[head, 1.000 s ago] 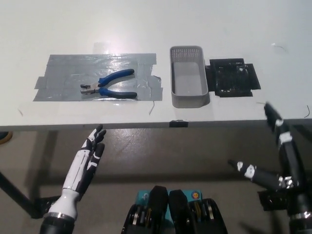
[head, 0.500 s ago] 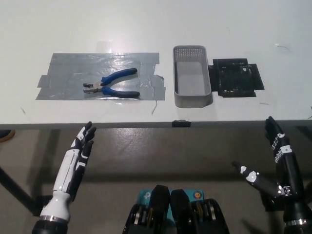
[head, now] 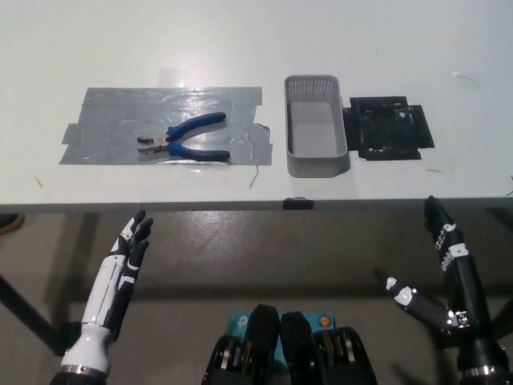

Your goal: The robot picks the blue plier placed on top of the container and places it on the grey area of the table

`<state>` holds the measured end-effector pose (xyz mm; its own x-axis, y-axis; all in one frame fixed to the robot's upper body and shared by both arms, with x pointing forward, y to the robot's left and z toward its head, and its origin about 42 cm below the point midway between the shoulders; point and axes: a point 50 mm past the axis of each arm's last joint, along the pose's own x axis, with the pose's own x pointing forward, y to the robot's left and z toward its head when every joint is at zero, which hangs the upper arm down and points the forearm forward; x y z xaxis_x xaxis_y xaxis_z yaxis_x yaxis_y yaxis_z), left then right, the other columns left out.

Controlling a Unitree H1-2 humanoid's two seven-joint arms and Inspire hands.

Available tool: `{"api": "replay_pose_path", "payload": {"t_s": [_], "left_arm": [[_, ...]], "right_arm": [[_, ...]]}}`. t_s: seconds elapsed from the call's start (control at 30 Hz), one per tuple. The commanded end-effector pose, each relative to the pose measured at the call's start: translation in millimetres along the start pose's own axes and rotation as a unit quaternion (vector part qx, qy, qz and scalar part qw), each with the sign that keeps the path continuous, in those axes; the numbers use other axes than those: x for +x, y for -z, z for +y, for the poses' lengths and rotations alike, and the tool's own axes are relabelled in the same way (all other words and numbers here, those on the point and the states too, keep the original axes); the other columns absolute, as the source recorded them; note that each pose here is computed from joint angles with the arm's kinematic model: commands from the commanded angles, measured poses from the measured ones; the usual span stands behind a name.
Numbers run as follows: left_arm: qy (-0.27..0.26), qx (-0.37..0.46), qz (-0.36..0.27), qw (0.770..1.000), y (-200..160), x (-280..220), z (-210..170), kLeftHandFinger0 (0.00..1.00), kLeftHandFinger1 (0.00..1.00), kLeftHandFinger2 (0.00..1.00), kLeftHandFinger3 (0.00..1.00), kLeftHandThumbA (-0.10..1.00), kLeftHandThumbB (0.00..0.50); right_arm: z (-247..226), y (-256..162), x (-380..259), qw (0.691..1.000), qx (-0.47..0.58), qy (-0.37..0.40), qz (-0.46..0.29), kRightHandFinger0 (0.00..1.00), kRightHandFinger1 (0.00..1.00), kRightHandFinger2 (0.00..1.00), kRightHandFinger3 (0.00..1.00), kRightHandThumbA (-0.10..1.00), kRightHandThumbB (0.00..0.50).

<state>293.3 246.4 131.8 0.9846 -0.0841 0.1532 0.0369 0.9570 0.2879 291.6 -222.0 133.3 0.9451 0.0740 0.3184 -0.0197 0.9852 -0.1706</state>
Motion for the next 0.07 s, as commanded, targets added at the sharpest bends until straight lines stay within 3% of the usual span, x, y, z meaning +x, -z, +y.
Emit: {"api": "replay_pose_path", "payload": {"t_s": [0.0,0.03], "left_arm": [[-0.011,0.005,-0.017,1.0,-6.4,-3.8,7.9,1.0,1.0,1.0,1.0,1.0,0.159],[-0.011,0.005,-0.017,1.0,-6.4,-3.8,7.9,1.0,1.0,1.0,1.0,1.0,0.159]], "right_arm": [[2.7,-5.3,-1.2,0.999,-0.013,-0.012,-0.029,1.0,1.0,1.0,1.0,0.85,0.221],[2.7,-5.3,-1.2,0.999,-0.013,-0.012,-0.029,1.0,1.0,1.0,1.0,0.85,0.221]]}}
